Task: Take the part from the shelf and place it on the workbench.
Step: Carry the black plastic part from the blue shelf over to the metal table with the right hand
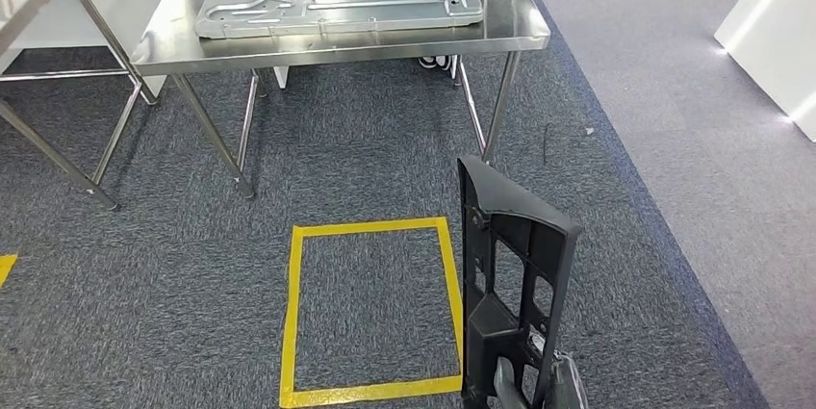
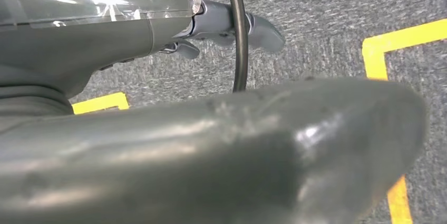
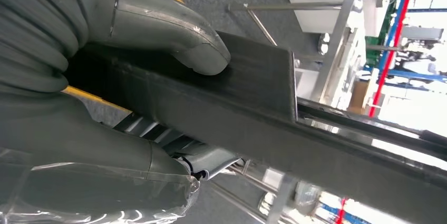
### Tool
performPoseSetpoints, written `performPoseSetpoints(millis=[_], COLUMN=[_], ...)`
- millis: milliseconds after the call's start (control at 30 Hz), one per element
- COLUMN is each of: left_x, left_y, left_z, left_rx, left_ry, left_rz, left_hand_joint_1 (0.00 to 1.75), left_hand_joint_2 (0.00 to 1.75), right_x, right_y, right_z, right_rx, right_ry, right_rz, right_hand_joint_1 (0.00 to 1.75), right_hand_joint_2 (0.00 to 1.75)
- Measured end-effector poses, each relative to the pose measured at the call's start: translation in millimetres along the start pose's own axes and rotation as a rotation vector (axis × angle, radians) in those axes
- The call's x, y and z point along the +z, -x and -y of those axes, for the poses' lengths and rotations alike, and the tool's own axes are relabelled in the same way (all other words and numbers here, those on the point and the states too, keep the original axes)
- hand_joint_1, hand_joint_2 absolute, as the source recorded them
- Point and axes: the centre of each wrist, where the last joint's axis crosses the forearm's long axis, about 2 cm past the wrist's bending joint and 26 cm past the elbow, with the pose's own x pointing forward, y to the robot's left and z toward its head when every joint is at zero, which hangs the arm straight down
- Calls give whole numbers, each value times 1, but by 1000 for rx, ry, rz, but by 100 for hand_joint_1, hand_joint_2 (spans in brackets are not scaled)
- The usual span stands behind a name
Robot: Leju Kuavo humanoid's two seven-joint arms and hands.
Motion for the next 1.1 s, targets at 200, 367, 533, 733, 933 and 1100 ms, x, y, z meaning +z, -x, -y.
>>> performPoseSetpoints(millis=[200,367,533,733,933,1100], left_x=[1,1,1,0,1,1], left_y=[2,3,3,1,5,4], left_z=[-2,-3,-3,-4,-7,-9], left_rx=[1,2,1,0,-4,-6], left_ry=[10,12,10,7,2,-2], left_rz=[-15,-20,-19,-17,-30,-30], left_hand_joint_1=[0,0,0,0,0,0], left_hand_joint_2=[0,0,0,0,0,0], right_x=[3,5,7,9,12,15], right_y=[4,7,9,9,10,11], right_z=[-3,-4,-5,-7,-9,-12], right_rx=[19,23,26,25,74,71], right_ry=[-16,-20,-29,-33,-38,-56], right_rz=[-29,-49,-57,-74,-112,-144], right_hand_joint_1=[175,175,175,175,175,175], right_hand_joint_2=[175,175,175,175,175,175])
